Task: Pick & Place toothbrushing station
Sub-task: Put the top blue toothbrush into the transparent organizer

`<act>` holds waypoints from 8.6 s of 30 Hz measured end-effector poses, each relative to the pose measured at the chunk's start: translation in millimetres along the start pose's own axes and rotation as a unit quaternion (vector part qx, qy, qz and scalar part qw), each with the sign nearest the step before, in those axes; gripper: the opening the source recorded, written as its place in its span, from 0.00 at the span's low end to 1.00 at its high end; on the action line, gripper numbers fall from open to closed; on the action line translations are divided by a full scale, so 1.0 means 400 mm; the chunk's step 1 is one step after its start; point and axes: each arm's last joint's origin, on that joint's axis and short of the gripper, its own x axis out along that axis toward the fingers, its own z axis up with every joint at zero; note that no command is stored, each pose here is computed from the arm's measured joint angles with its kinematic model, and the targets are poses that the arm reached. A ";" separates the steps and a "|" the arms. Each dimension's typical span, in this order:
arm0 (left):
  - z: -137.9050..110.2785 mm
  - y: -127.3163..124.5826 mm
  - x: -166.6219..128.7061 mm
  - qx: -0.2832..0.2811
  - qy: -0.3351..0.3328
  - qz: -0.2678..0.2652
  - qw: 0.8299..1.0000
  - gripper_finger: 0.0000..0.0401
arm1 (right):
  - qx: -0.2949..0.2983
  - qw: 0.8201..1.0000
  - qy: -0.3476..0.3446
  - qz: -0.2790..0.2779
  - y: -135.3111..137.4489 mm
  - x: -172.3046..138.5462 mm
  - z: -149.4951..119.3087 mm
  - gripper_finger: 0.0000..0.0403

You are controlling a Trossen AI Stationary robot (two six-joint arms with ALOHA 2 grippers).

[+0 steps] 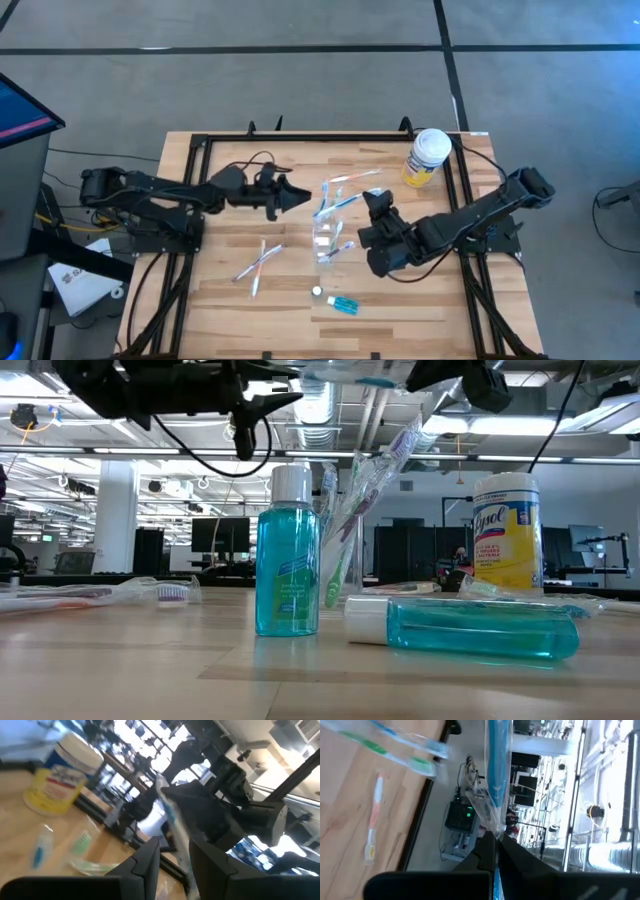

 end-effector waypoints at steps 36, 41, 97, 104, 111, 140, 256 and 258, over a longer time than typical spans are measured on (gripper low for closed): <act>-0.012 0.041 0.176 -0.155 0.170 -0.083 0.970 0.25 | -0.090 0.995 -0.018 -0.036 0.063 -0.008 0.118 0.00; -0.018 0.034 0.177 -0.156 0.174 -0.087 0.968 0.25 | -0.097 0.994 -0.025 -0.041 0.057 -0.015 0.126 0.00; -0.031 0.028 0.177 -0.135 0.178 -0.084 0.971 0.09 | -0.071 0.996 -0.040 -0.038 0.049 -0.015 0.135 0.07; -0.028 0.028 0.178 -0.113 0.163 -0.082 0.977 0.06 | -0.068 0.996 -0.015 -0.056 0.046 -0.016 0.131 0.10; -0.027 0.028 0.178 -0.104 0.159 -0.081 0.978 0.06 | -0.062 0.996 -0.012 -0.064 0.048 -0.027 0.132 0.10; -0.030 0.009 0.185 0.033 0.082 -0.057 0.994 0.06 | 0.180 0.982 -0.053 -0.010 0.045 -0.118 -0.008 0.12; -0.470 0.003 0.145 0.227 -0.046 0.098 0.968 0.08 | 0.347 0.938 0.008 0.004 0.046 -0.085 -0.083 0.12; -0.469 0.003 0.145 0.226 -0.046 0.098 0.968 0.09 | 0.347 0.938 0.008 0.004 0.046 -0.085 -0.084 0.12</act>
